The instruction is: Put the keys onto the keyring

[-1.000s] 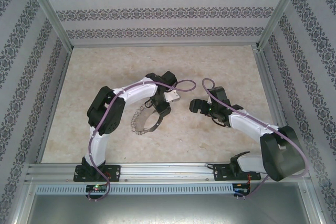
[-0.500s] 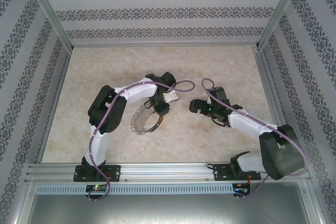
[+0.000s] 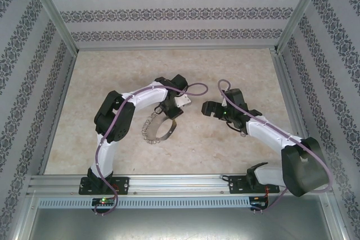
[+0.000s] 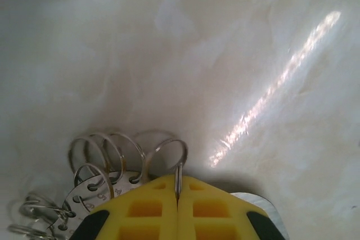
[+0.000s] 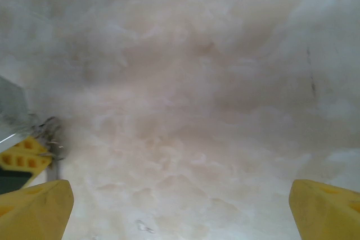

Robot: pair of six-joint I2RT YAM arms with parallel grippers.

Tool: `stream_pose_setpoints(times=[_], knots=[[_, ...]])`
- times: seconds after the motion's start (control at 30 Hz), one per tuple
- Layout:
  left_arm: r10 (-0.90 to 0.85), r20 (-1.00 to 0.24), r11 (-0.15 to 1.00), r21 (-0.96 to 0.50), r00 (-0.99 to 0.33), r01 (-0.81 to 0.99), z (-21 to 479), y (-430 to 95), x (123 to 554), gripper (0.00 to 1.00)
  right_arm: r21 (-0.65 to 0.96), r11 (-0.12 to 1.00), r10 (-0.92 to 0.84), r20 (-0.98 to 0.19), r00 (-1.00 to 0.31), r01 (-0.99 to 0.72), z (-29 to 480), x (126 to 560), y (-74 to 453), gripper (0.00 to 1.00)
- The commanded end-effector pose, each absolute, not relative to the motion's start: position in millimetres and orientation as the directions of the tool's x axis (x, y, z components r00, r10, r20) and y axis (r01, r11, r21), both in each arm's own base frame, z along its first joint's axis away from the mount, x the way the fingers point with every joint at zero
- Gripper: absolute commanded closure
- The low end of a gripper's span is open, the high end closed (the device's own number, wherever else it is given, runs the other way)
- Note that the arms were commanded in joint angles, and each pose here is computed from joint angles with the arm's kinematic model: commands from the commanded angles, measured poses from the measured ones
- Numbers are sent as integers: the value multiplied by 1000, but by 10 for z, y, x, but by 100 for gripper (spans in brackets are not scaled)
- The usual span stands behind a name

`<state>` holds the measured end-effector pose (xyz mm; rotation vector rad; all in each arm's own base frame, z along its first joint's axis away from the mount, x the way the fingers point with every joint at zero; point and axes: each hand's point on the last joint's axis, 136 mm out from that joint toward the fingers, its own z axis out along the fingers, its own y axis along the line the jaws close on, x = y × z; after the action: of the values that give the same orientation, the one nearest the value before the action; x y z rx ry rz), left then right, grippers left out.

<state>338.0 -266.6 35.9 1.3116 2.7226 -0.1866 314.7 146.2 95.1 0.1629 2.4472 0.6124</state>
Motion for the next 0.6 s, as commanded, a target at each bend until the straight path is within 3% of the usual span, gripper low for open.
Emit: stream_pose_setpoints(times=[0.0, 0.27, 0.57], knots=[[719, -288, 663, 10, -633, 749, 913, -2720, 3631, 100, 517, 851, 265, -579, -771, -97, 1315, 3296, 1567, 2], [687, -358, 722, 230, -633, 653, 1245, -2539, 3903, 100, 562, 816, 290, -602, -744, -137, 1647, 3528, 1670, 3], [613, -565, 743, 178, -552, 645, 1693, -2797, 4056, 100, 621, 764, 319, -597, -737, -172, 1843, 3697, 1689, 8]])
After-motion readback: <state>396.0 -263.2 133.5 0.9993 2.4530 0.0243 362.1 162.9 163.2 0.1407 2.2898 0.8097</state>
